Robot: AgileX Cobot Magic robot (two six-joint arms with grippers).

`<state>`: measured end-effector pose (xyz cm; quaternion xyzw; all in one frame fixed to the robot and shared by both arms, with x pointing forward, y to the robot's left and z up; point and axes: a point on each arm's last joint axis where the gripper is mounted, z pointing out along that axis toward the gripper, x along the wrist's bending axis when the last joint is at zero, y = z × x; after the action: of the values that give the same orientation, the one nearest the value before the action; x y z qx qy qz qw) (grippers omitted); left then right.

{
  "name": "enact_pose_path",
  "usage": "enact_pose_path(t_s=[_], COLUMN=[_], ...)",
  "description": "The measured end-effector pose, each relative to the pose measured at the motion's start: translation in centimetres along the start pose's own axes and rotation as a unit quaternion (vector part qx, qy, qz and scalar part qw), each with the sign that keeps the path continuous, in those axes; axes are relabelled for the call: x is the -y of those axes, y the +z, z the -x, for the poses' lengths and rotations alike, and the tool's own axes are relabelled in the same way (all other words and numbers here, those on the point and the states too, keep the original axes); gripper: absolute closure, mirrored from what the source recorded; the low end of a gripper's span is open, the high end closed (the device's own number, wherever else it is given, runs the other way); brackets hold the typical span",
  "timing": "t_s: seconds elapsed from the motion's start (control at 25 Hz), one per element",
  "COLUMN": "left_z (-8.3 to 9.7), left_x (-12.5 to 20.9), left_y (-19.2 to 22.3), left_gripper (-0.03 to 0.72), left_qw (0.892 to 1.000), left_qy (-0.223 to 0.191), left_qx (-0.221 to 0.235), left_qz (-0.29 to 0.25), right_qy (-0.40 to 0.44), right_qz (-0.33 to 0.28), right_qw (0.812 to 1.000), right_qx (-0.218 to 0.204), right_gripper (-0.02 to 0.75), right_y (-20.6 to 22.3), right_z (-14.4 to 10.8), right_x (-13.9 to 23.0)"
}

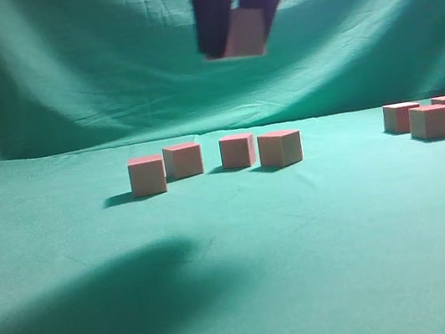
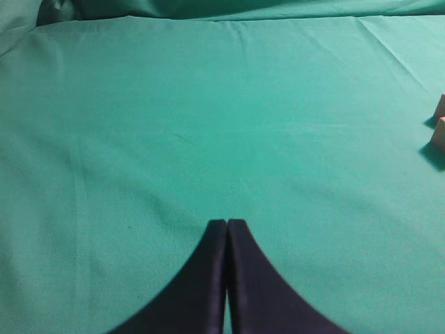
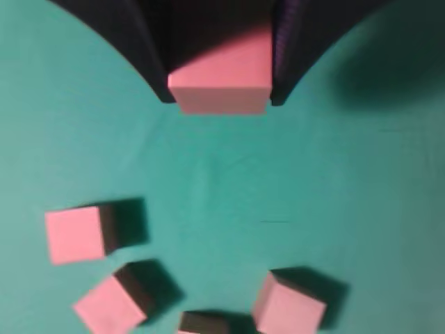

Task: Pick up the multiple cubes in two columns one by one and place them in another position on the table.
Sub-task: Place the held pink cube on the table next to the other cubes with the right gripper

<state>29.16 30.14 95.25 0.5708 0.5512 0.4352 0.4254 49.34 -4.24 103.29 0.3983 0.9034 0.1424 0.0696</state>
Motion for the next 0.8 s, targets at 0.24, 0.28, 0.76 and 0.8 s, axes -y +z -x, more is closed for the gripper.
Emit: enact_pose_path(t_s=[0.24, 0.28, 0.76, 0.8], left_z=[0.0, 0.0, 0.0, 0.0], left_x=[0.0, 0.0, 0.0, 0.0], left_y=[0.0, 0.0, 0.0, 0.0], left_gripper=[0.688, 0.688, 0.688, 0.688], left_qw=[1.0, 1.0, 1.0, 1.0], left_qy=[0.0, 0.0, 0.0, 0.0], left_qx=[0.0, 0.0, 0.0, 0.0], left_qz=[0.0, 0.0, 0.0, 0.0], right_qy=[-0.05, -0.052, -0.062, -0.062], right_qz=[-0.038, -0.042, -0.064, -0.064], right_qw=[0.998, 0.998, 0.996, 0.996], right_qx=[-0.003, -0.003, 0.002, 0.002], right_gripper=[0.472, 0.472, 0.472, 0.472], right_y=[3.2, 3.8, 9.5, 9.8], right_z=[-2.4, -2.5, -3.1, -3.1], right_x=[-2.5, -2.9, -5.6, -5.6])
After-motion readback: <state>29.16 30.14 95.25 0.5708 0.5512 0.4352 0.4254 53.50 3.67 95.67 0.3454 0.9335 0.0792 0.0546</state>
